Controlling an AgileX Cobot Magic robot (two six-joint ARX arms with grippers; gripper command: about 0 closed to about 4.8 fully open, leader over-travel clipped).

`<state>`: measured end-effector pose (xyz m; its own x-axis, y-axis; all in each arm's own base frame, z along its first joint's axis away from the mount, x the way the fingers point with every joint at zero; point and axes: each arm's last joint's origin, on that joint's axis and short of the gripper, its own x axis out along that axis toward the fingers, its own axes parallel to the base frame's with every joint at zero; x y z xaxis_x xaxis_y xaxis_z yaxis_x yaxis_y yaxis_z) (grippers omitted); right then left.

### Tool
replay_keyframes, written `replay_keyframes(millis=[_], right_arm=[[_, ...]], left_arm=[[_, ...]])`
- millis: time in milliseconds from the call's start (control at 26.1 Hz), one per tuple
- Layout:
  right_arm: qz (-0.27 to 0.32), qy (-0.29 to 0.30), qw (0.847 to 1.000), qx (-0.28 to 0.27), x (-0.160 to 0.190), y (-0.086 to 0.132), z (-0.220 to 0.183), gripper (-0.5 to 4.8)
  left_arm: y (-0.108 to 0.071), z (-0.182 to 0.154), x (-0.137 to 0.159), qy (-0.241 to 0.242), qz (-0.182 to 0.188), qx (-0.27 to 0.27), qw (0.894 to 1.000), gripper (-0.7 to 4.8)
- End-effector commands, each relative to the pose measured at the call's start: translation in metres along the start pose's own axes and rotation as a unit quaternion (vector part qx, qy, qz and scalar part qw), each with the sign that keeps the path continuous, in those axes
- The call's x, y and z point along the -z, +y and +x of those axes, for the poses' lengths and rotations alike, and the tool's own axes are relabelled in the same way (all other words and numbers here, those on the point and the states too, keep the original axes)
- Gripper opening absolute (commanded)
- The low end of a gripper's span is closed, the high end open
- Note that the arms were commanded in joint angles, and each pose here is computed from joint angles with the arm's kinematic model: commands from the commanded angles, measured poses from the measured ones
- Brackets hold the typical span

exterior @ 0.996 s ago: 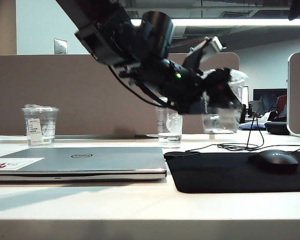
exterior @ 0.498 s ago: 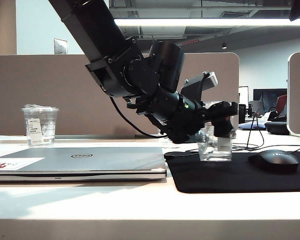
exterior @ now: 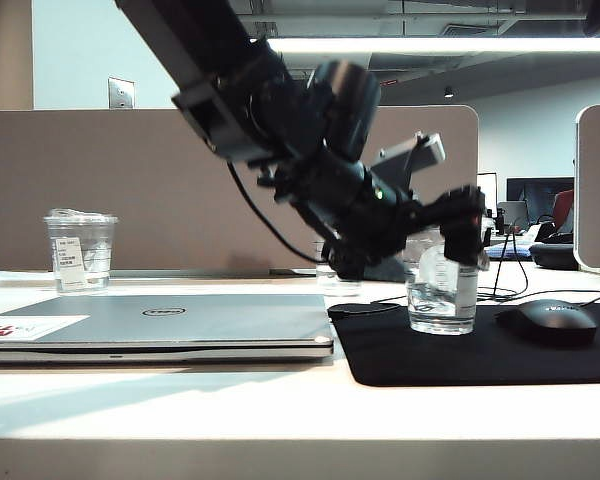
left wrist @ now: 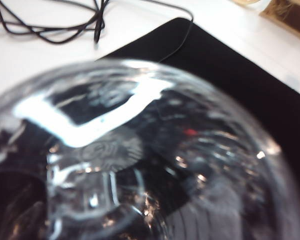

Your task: Pick up the coffee cup on the middle and place it on the right side of the laptop.

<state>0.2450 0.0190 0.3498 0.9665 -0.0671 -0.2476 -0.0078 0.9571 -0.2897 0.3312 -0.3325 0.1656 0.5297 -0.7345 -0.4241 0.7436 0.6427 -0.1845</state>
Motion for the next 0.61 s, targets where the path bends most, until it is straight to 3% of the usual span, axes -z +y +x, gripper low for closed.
replay_keyframes(millis=[38,307,613], right_arm=[[0.004,-0.011,1.0,0.006,-0.004,-0.001,-0.003,-0.06],[0.005,-0.02,1.0,0.008,-0.006,-0.003,-0.009,-0.06],[0.006,-0.022,1.0,0.009,-0.007,-0.004,-0.015,-0.06]], left_arm=[[-0.004,-0.011,-0.013,-0.001,-0.002,-0.009,1.0,4.79],[-0.004,-0.016,-0.002,0.072,-0.012,-0.018,0.997,4.79],[-0.016,-0.028,0.008,0.162,-0.017,-0.034,0.986,4.79]])
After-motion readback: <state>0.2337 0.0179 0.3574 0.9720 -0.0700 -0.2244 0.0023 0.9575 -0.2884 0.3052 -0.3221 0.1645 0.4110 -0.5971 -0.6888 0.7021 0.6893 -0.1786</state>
